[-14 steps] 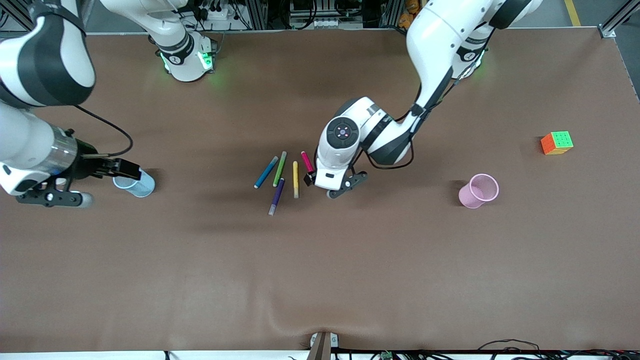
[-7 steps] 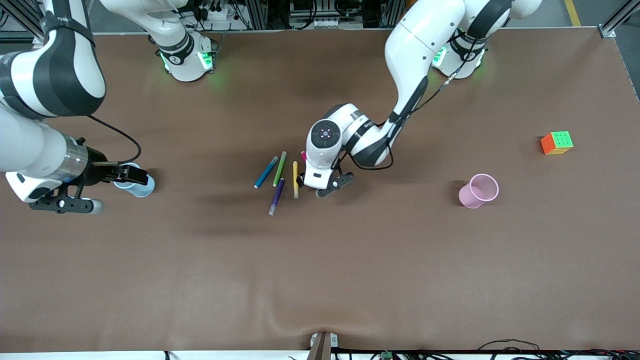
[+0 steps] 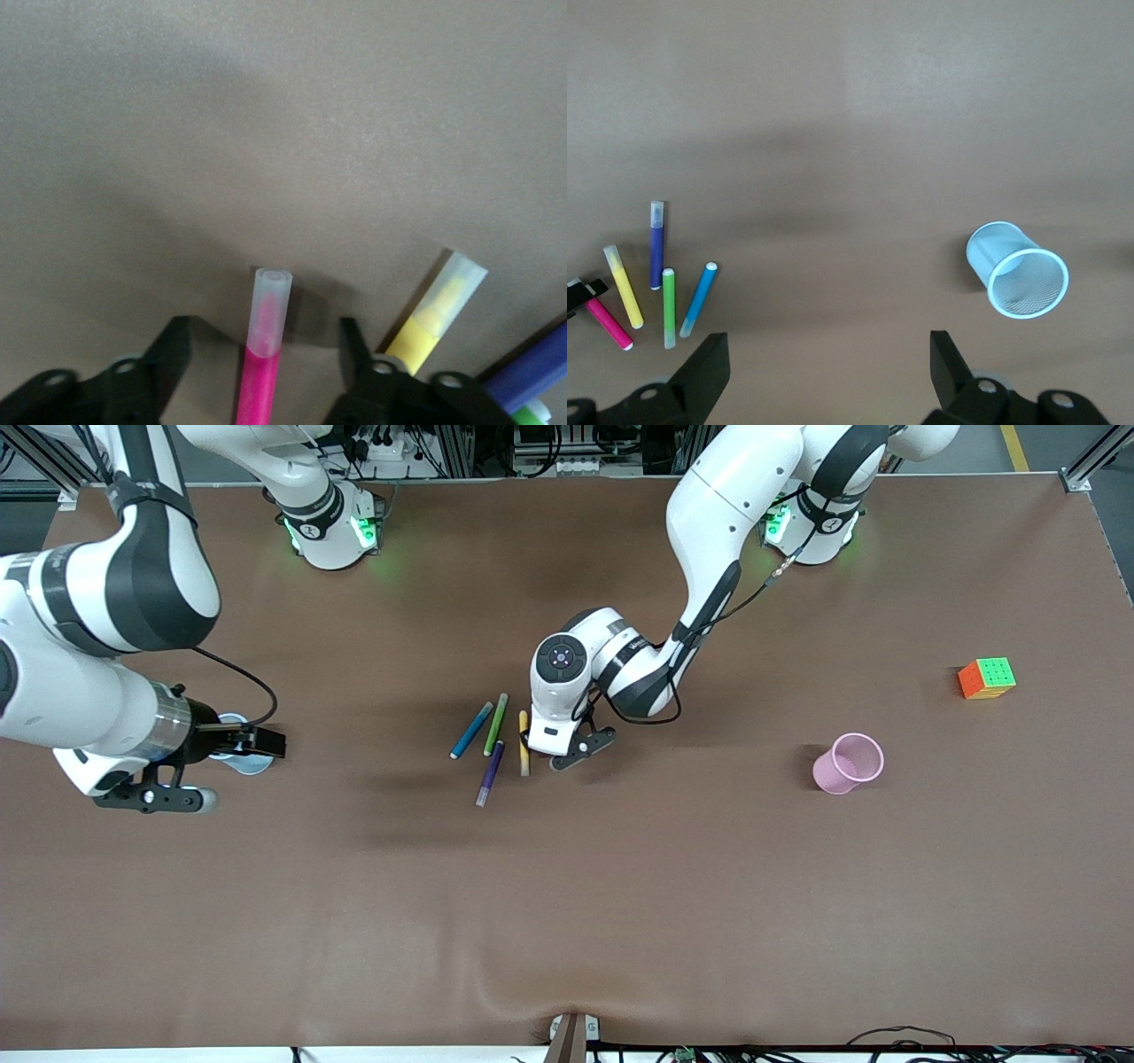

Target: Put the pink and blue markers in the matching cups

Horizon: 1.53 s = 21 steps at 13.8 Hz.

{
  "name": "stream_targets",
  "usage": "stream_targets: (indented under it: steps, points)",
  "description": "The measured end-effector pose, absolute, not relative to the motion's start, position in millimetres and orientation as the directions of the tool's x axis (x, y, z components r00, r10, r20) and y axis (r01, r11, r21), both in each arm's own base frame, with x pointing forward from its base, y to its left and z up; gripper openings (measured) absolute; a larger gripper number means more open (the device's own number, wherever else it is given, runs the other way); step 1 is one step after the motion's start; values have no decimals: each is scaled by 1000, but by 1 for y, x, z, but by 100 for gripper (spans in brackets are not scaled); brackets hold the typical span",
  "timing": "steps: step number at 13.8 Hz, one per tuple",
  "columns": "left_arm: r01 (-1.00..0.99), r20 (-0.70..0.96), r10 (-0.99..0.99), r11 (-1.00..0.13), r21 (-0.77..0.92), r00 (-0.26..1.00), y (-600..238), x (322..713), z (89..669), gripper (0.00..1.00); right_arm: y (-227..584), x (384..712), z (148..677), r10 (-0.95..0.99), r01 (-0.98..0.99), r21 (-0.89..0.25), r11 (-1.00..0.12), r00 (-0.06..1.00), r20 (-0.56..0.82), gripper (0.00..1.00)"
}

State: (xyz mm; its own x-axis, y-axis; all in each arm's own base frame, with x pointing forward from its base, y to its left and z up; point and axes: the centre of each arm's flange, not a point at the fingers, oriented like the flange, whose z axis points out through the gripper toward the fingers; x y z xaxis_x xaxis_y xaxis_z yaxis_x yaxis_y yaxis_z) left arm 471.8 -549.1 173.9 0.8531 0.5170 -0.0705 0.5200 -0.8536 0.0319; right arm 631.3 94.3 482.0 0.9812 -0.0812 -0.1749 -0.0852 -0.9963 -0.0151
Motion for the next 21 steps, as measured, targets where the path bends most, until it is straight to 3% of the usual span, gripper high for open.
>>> stream_targets:
  steps: [5, 11, 21]
  points:
    - [520, -68, 517, -854, 35, 853, -550, 473, 176, 18, 138, 628, 459, -133, -133, 15, -991, 971, -201, 100]
    - [529, -44, 527, -846, 60, 848, -545, 490, 190, 18, 178, 619, 422, -196, -192, 37, -981, 962, -190, 100]
    - [556, 16, 556, -831, -20, 831, -467, 553, 300, 18, 231, 587, 362, -242, -237, 50, -970, 947, -211, 100]
